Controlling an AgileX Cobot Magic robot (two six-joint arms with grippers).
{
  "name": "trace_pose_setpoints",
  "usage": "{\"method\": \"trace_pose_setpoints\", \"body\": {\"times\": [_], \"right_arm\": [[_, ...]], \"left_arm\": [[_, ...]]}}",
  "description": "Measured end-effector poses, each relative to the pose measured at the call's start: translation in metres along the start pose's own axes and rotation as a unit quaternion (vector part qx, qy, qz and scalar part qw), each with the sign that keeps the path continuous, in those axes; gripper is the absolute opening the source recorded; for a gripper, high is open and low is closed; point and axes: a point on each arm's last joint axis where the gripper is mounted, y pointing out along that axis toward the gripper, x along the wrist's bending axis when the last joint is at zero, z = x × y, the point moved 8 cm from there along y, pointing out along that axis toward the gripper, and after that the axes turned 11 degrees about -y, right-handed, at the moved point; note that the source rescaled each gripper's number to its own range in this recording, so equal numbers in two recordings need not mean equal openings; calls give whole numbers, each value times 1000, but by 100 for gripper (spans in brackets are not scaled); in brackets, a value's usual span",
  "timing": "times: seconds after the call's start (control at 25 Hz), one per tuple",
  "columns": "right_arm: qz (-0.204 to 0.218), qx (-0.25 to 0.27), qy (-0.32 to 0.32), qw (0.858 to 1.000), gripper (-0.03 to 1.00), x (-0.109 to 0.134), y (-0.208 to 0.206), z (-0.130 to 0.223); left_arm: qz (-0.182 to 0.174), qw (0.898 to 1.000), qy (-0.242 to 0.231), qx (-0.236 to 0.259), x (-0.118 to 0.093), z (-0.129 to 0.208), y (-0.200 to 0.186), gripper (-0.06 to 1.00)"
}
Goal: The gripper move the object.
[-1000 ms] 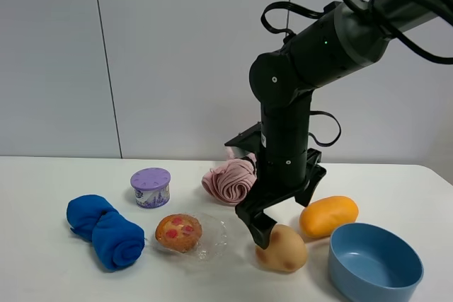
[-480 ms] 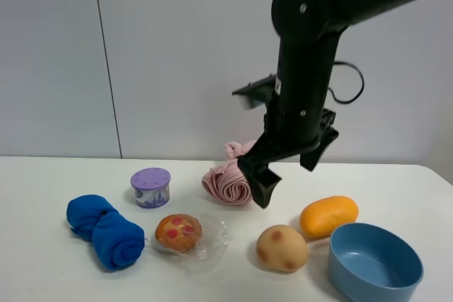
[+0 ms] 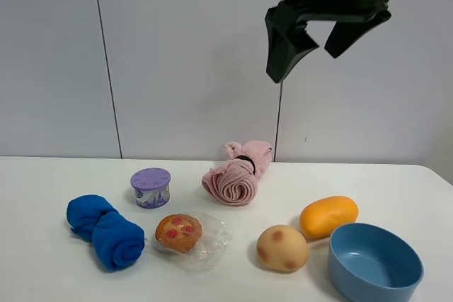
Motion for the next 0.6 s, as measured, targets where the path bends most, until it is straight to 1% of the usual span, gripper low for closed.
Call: {"method": "trace_pose_setpoints", "body": {"times": [0.12,0.36,0.52,0.6], "right_arm": [[5,-12,3,1000,100,-3,-14,-1],[8,-7,0,1000,100,-4,-15,2],[23,-3,2,1000,100,-9,-15,3],[37,0,1,999,100,-14,-16,4]], "left_arm": [[0,1000,0,0,0,0,0,100],[0,1000,0,0,0,0,0,100],[0,1000,0,0,0,0,0,100],[0,1000,0,0,0,0,0,100]]}}
